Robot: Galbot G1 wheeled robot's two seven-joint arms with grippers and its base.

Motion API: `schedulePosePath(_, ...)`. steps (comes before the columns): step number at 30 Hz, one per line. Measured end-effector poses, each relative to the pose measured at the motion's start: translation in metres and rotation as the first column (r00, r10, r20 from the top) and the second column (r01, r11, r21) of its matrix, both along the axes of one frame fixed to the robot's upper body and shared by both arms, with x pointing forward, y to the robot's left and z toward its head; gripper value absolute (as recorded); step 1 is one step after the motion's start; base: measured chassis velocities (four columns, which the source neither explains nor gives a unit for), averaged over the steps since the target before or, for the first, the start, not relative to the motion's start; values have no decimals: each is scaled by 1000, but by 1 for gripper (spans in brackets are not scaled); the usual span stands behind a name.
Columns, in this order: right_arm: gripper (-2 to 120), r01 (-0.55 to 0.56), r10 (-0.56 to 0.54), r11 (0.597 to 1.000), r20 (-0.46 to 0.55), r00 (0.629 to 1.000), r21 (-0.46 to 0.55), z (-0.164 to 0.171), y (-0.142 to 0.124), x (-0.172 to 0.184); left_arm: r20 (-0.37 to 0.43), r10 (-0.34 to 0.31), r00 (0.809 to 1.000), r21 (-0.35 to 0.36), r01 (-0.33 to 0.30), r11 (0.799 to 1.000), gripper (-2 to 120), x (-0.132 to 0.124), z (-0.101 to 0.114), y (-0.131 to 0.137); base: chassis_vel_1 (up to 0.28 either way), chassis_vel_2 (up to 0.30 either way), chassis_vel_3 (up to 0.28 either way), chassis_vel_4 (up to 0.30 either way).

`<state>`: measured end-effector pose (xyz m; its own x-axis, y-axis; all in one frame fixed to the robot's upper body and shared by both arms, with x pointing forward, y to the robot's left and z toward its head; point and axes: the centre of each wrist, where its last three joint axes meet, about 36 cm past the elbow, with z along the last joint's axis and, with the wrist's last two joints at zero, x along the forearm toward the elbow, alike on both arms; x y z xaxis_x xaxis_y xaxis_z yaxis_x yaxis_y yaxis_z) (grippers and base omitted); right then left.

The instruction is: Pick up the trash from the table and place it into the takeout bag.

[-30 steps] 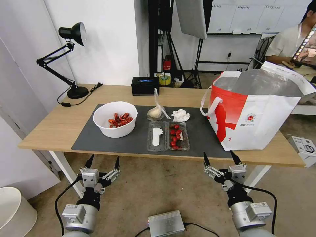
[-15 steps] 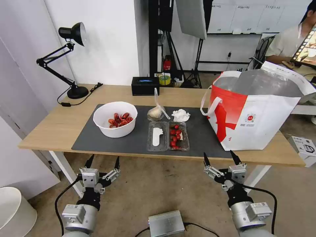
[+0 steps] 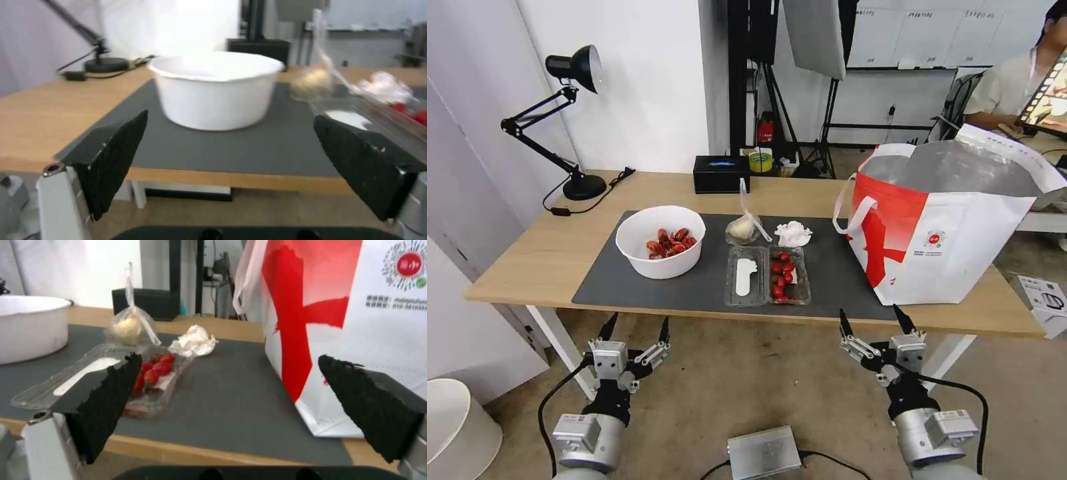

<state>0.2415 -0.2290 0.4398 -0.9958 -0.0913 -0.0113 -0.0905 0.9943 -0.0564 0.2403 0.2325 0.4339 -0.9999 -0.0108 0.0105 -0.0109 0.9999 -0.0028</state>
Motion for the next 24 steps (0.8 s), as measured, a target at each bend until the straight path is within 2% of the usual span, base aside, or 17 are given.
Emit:
schedulePosePath(2,100,-18,18,1000,3,1000,-11,1,-2,4,10,53,999,-34,-52,998,100,2,2,-1,0,0,0,0)
schedulePosePath(3,100,-18,18,1000,3,1000,-11,1,-2,4,10,53,999,-34,-52,998,100,2,2,-1,0,0,0,0)
schedulePosePath(5,100,-46,47,998,7,999,-31,2,-5,10,15,119,993,-76,-118,990,100,5,4,-2,0,0,0,0)
schedulePosePath(7,100,-69,70,996,8,998,-50,3,-8,15,10,159,987,-110,-157,981,100,6,6,-2,0,0,0,0)
schedulePosePath(12,100,-112,113,989,4,994,-98,6,-16,26,-40,133,990,-181,-138,974,100,-3,9,-6,0,0,0,0)
schedulePosePath(19,100,-153,153,974,-12,988,-168,11,-27,39,-83,90,992,-232,-107,967,100,-6,13,-8,0,0,0,0)
schedulePosePath(22,100,-168,167,964,-22,986,-205,14,-33,45,-98,71,993,-273,-96,957,100,-6,15,-11,0,0,0,0)
schedulePosePath(24,100,-177,175,956,-31,984,-236,15,-39,51,-119,52,992,-323,-88,942,100,-6,19,-14,0,0,0,0)
